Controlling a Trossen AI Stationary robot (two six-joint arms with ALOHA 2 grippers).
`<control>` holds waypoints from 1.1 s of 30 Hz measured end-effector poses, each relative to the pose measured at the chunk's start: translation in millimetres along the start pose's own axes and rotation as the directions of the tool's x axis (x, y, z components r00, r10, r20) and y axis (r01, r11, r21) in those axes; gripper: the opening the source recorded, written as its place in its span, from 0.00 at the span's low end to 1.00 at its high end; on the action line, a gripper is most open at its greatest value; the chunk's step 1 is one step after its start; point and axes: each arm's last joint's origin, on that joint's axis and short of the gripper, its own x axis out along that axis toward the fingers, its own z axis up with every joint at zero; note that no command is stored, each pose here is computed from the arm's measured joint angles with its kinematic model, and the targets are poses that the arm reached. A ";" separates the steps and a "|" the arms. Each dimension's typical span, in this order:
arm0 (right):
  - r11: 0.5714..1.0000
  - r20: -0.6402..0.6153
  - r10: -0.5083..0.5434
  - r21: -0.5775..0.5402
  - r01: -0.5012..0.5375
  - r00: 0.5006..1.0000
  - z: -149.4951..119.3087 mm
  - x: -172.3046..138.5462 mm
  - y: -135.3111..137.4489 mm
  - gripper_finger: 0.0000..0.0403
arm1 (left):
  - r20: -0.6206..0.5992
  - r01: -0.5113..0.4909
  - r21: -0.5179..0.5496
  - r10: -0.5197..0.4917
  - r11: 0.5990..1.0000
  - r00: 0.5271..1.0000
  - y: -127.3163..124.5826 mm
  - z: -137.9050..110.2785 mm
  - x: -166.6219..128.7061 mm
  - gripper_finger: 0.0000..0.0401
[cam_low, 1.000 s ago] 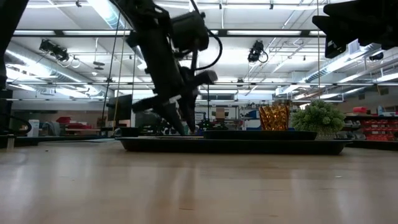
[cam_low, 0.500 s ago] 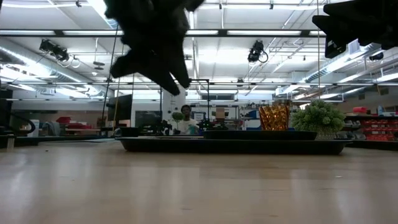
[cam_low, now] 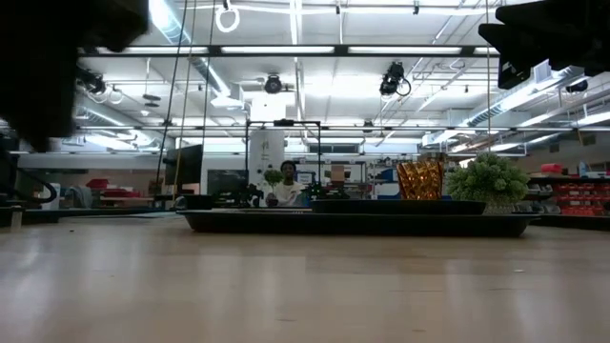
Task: Pick and place plate/cup/fork/spoon on tray
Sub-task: Put the spoon to the left of the fork on the black tray
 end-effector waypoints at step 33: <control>1.000 0.000 0.000 0.000 0.000 1.000 0.0 0.0 0.0 0.33 | -0.263 -0.418 -0.285 0.349 0.863 0.899 42.0 -71.5 1.8 0.28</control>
